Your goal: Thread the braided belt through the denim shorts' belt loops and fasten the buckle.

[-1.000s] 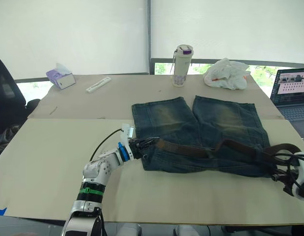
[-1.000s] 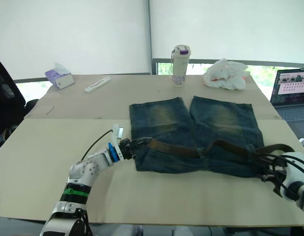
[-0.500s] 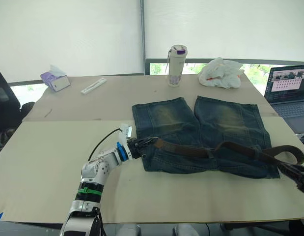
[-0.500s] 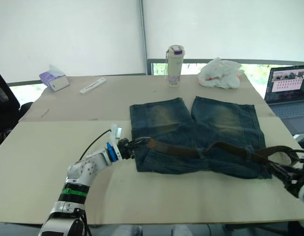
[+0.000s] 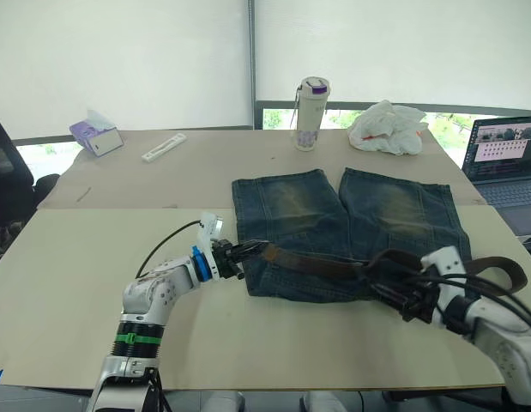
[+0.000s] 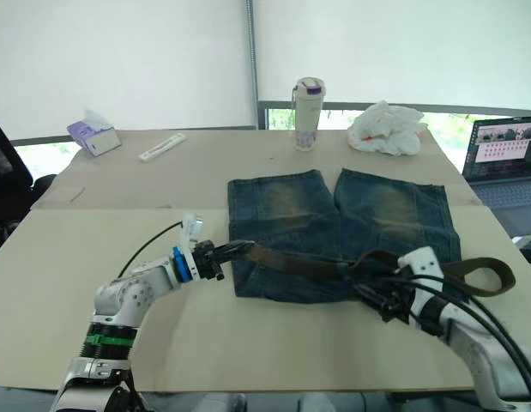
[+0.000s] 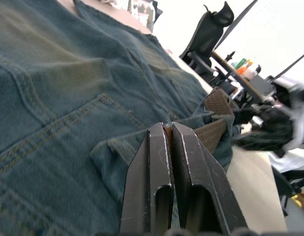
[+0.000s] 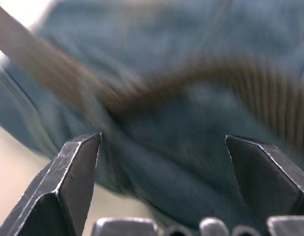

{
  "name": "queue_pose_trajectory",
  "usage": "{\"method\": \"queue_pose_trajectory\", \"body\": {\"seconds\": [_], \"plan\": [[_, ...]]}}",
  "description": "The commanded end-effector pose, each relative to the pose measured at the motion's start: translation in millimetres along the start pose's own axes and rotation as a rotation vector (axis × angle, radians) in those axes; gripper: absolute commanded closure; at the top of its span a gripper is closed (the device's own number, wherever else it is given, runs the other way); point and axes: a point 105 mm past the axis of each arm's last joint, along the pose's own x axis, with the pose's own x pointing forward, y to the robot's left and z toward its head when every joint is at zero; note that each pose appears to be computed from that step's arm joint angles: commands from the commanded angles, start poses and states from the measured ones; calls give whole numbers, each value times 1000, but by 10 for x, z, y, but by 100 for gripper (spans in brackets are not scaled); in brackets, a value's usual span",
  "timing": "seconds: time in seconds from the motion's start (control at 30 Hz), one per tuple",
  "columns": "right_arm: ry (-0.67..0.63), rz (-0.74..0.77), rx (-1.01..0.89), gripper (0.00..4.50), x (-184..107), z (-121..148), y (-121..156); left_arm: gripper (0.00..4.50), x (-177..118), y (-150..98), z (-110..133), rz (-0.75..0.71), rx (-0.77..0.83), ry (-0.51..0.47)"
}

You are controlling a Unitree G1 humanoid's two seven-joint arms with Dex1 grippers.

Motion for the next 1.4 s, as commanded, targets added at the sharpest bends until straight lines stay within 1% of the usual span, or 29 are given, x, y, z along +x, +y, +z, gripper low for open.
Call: {"method": "queue_pose_trajectory", "body": {"seconds": [0.03, 0.1, 0.2, 0.37, 0.47, 0.53, 0.77, 0.87, 0.93, 1.0, 1.1, 1.27, 1.37, 1.4], "plan": [[74, -76, 3, 9, -30, -220, -172, 450, -157, -31, 205, 16, 27, -48], [81, -94, 27, 9, -34, -257, -200, 450, -252, -3, 233, 39, 21, -54], [127, -127, 45, 9, -64, -362, -237, 450, -450, 96, 287, 99, 6, -69], [141, -144, 72, 9, -73, -409, -243, 450, -669, 232, 320, 167, -16, -67], [149, -148, 78, 9, -70, -436, -235, 450, -756, 306, 317, 202, -12, -51], [152, -155, 95, 9, -76, -450, -233, 450, -803, 350, 352, 214, -26, -61], [151, -153, 91, 9, -120, -451, -233, 450, -1007, 559, 385, 275, -10, -48], [134, -164, 88, 9, -143, -411, -259, 450, -1040, 579, 407, 269, -6, -44], [116, -165, 64, 9, -162, -362, -278, 450, -1046, 577, 422, 262, -6, -42], [9, -116, 54, 9, -195, -144, -233, 450, -1011, 534, 427, 231, -8, -37], [-101, -23, 57, 9, -313, 96, -138, 450, -953, 463, 431, 189, -8, -36], [-162, 126, 94, 9, -571, 348, -4, 450, -896, 406, 477, 156, -9, -61], [-209, 142, 67, 9, -608, 508, 14, 450, -882, 358, 519, 128, -12, -80], [-254, 121, 57, 9, -556, 615, -5, 450, -877, 351, 516, 125, -10, -77]]}}
